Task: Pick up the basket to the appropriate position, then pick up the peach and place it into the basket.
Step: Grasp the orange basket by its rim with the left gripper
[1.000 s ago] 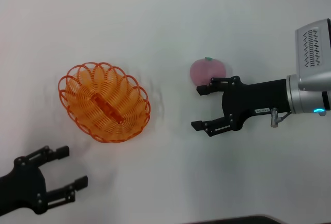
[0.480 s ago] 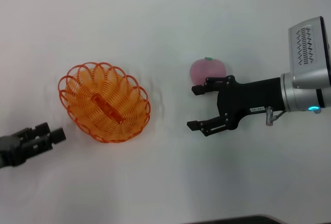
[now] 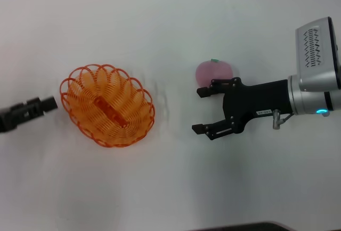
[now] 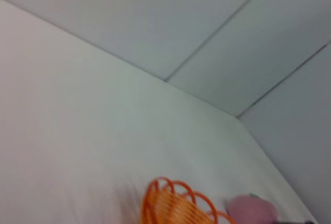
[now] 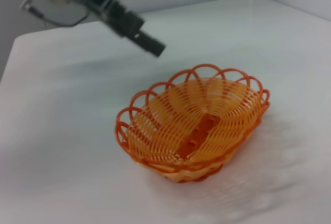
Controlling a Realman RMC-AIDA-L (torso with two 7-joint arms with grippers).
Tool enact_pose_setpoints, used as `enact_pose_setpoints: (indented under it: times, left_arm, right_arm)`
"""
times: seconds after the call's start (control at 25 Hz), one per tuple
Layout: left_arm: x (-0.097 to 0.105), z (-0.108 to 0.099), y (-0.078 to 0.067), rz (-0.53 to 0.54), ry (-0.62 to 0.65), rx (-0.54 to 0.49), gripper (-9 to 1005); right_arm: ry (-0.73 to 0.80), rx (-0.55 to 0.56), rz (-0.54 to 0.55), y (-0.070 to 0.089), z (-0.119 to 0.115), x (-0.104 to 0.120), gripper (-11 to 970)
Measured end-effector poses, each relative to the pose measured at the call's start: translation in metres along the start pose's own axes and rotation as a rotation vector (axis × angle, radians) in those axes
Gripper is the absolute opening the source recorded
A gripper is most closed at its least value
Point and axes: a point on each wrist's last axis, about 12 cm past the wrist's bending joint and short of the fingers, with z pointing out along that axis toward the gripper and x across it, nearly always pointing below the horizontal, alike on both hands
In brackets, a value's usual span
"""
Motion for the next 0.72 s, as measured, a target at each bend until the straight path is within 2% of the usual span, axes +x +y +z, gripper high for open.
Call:
enact_pose_setpoints:
  times: [0.12,0.16,0.2,0.4,0.56,0.72]
  left_arm:
    - [-0.021,0.004,0.001,-0.002,0.007,-0.029,839]
    - [-0.035,0.008,0.002,0.004,0.024,-0.051,839]
    - [-0.035,0.008,0.002,0.004,0.024,-0.051,839]
    - [-0.066,0.025,0.001,0.035,0.126,-0.11,840]
    - [-0.093,0.045,-0.008,0.11,0.229,-0.187,840]
    - [-0.112,0.067,-0.019,0.189,0.338,-0.238,840]
  right_arm:
    - [0.0,-0.005,0.003,0.0,0.001,0.0,938]
    - [0.002,-0.005,0.003,0.0,0.001,0.0,938]
    - [0.003,-0.005,0.003,0.0,0.001,0.0,938]
    - [0.009,0.001,0.002,-0.001,0.001,0.001,938]
    - [0.011,0.002,0.002,-0.001,0.001,0.001,938]
    - [0.011,0.003,0.002,-0.001,0.0,0.001,938]
